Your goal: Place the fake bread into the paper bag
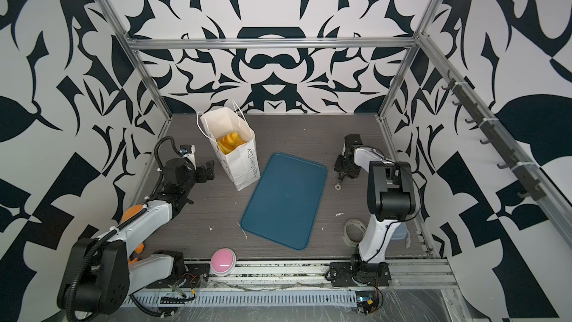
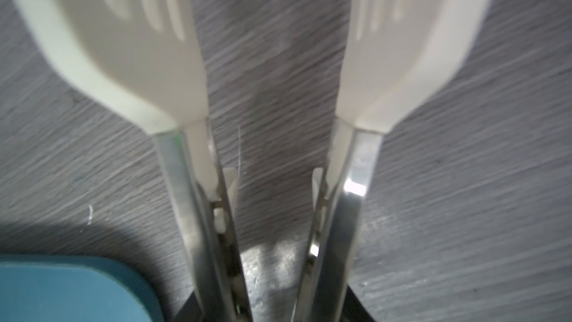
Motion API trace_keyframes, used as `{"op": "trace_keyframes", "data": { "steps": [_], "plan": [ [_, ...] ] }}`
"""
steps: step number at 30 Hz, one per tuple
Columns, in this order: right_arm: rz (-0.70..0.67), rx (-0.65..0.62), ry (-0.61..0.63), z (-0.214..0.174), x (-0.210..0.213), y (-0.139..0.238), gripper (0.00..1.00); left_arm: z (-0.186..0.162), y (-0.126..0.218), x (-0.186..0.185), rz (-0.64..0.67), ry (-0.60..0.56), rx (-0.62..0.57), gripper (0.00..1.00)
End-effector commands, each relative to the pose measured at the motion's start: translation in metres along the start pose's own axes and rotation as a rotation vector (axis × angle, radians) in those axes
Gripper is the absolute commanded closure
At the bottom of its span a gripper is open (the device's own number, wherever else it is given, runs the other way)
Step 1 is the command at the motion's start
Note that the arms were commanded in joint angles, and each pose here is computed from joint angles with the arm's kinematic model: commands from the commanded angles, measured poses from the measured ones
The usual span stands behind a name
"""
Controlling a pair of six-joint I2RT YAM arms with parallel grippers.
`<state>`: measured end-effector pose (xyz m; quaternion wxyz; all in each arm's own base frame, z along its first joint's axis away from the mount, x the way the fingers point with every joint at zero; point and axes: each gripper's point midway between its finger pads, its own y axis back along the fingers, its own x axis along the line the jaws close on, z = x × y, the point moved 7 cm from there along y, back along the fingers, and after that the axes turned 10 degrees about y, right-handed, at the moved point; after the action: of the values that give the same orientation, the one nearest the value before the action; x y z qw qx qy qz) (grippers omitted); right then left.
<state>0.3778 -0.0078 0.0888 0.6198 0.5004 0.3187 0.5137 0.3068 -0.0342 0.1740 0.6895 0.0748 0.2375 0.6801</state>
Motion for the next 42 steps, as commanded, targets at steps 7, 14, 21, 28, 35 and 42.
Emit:
{"op": "trace_keyframes", "data": {
  "steps": [7, 14, 21, 28, 35, 42],
  "plan": [
    [-0.068, 0.06, 0.007, -0.008, -0.008, -0.003, 0.45, -0.011, -0.021, 0.017, -0.001, -0.052, -0.016, 0.01],
    [-0.076, 0.069, 0.016, -0.012, -0.008, -0.004, 0.39, -0.021, -0.037, 0.026, -0.05, -0.027, 0.02, 0.01],
    [-0.092, 0.042, 0.037, -0.01, -0.005, 0.003, 0.2, -0.022, -0.043, 0.024, -0.088, -0.047, 0.025, 0.01],
    [-0.096, 0.032, 0.037, -0.012, -0.004, 0.006, 0.09, -0.025, -0.049, 0.028, -0.106, -0.036, 0.031, 0.01],
    [-0.07, -0.074, 0.046, -0.011, 0.0, 0.033, 0.07, -0.028, -0.053, 0.028, -0.122, -0.04, 0.037, 0.01],
    [-0.046, -0.248, 0.096, -0.009, 0.007, 0.075, 0.04, -0.03, -0.05, 0.028, -0.126, -0.045, 0.013, 0.01]
  ]
}}
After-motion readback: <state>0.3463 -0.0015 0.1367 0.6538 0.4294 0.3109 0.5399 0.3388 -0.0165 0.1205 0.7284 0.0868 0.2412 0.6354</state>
